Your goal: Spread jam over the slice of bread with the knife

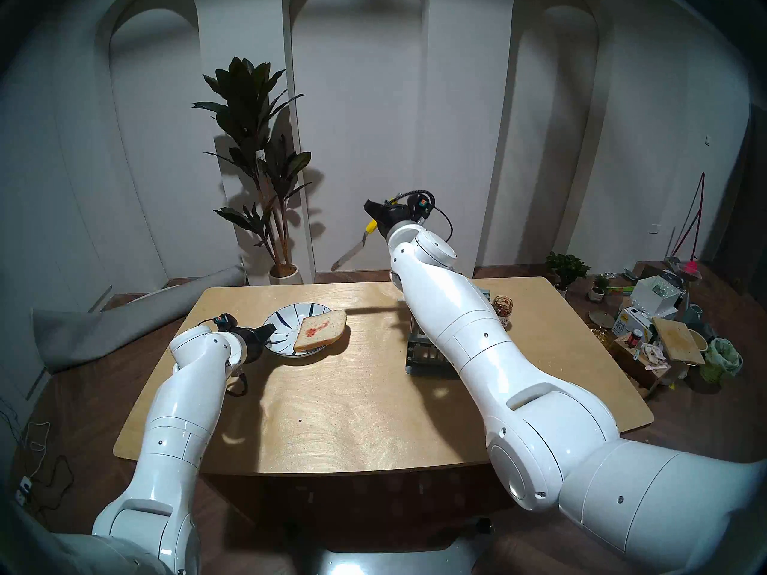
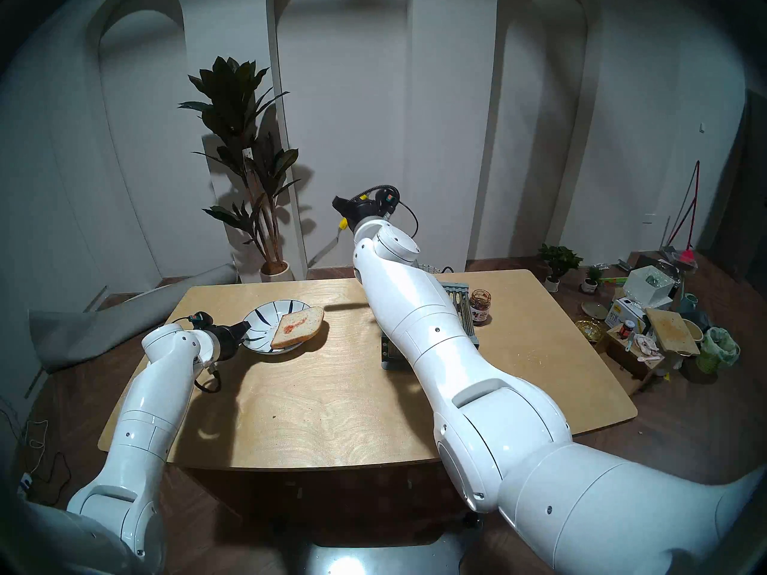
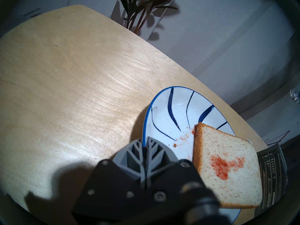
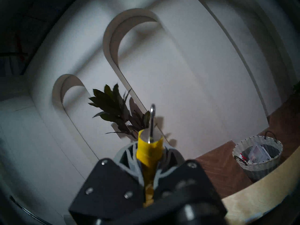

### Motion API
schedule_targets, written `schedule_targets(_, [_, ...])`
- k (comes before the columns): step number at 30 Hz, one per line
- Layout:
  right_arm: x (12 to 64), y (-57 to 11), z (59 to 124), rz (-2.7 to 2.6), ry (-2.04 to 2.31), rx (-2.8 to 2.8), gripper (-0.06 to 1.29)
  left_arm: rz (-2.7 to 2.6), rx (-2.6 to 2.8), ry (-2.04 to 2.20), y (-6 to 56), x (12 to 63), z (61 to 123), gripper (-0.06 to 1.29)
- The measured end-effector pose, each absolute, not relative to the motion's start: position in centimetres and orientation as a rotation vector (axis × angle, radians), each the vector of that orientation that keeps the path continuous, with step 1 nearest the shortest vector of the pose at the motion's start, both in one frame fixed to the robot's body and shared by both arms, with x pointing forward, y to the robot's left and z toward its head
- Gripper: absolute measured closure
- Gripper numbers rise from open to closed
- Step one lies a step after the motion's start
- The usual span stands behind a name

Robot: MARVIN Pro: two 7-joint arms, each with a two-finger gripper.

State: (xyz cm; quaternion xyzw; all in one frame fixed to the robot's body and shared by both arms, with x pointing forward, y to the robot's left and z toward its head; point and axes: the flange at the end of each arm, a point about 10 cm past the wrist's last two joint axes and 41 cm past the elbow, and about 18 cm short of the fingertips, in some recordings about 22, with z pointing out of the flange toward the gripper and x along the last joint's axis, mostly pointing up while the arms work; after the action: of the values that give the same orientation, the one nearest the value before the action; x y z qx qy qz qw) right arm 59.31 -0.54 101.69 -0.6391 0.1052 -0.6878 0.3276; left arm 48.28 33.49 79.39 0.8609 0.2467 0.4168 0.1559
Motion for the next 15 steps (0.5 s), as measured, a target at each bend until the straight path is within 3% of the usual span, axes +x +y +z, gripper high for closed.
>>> schedule_targets(15, [55.8,1.5,103.5,-1.785,0.251,-1.562,1.19,1.19,2.478,0.697,32.2,48.1,78.9,1.26])
